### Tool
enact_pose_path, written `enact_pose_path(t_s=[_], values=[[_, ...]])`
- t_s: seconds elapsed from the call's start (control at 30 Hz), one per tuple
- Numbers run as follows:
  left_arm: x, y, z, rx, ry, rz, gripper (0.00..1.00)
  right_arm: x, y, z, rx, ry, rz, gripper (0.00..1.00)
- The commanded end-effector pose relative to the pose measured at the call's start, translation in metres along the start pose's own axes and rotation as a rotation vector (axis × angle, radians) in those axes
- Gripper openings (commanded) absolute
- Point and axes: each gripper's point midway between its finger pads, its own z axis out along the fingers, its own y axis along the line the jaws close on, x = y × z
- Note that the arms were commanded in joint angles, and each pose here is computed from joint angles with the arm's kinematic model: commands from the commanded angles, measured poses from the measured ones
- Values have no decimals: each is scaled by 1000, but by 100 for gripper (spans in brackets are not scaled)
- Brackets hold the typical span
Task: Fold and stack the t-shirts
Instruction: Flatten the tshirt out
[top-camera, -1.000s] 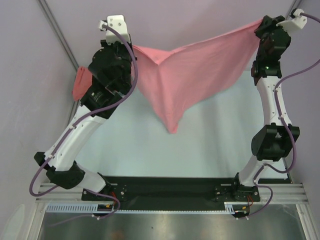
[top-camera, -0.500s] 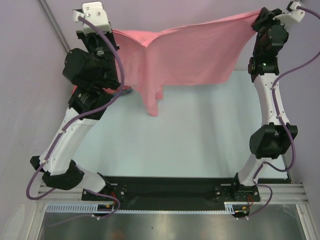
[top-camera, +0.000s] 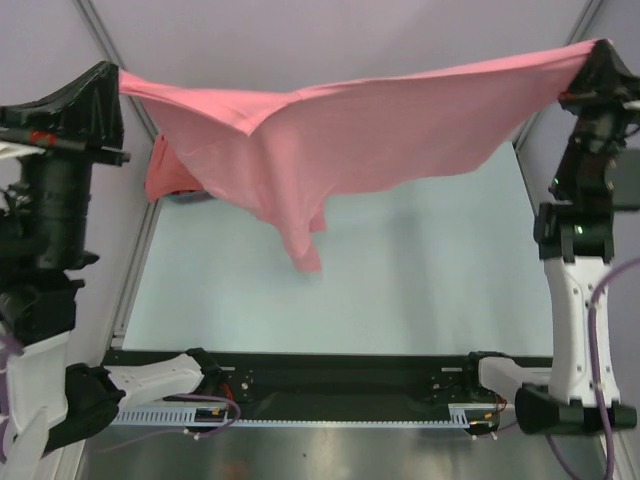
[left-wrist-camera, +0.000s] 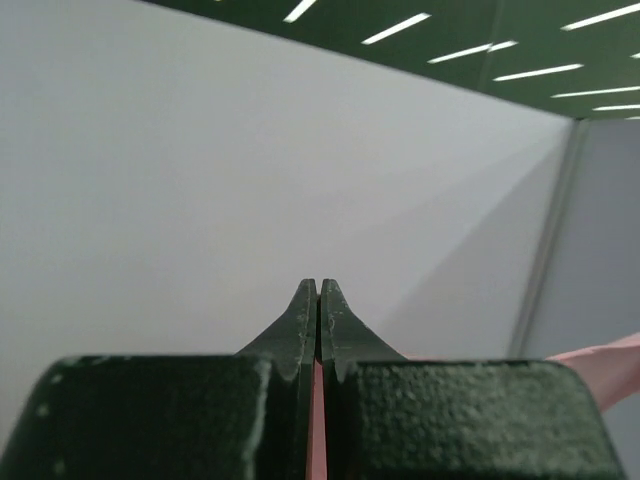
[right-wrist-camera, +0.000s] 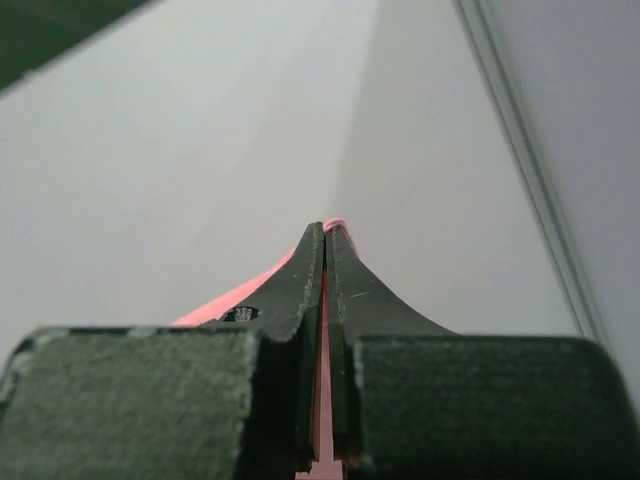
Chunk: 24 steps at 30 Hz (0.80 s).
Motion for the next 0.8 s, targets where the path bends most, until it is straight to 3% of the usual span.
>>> enact_pose_path(t_s=[0.0,0.2,0.37,0.53,0.57,0.63,0.67,0.77], values=[[-16,-40,-17,246,-12,-126,0,-67,0,-36,19,-109,-28,0],[-5,-66,-27,360,63,-247,0,-108,-5,-73,50,-146,-69,0],[49,-62,-14,258,196,-239,0,-71,-22,-67,95,-69,-127,0],[174,-30,17,-35,445,-11,0,23,-56,-41,146,74,-169,0],[219,-31,28,-59,521,44,0,63,-70,-33,173,154,-175,0],[272,-14,40,-100,619,87,0,106,-90,-28,199,216,-188,0],[325,-12,44,-123,712,104,0,144,-108,-26,227,271,-191,0],[401,3,51,-143,821,123,0,198,-134,-24,254,321,-215,0]])
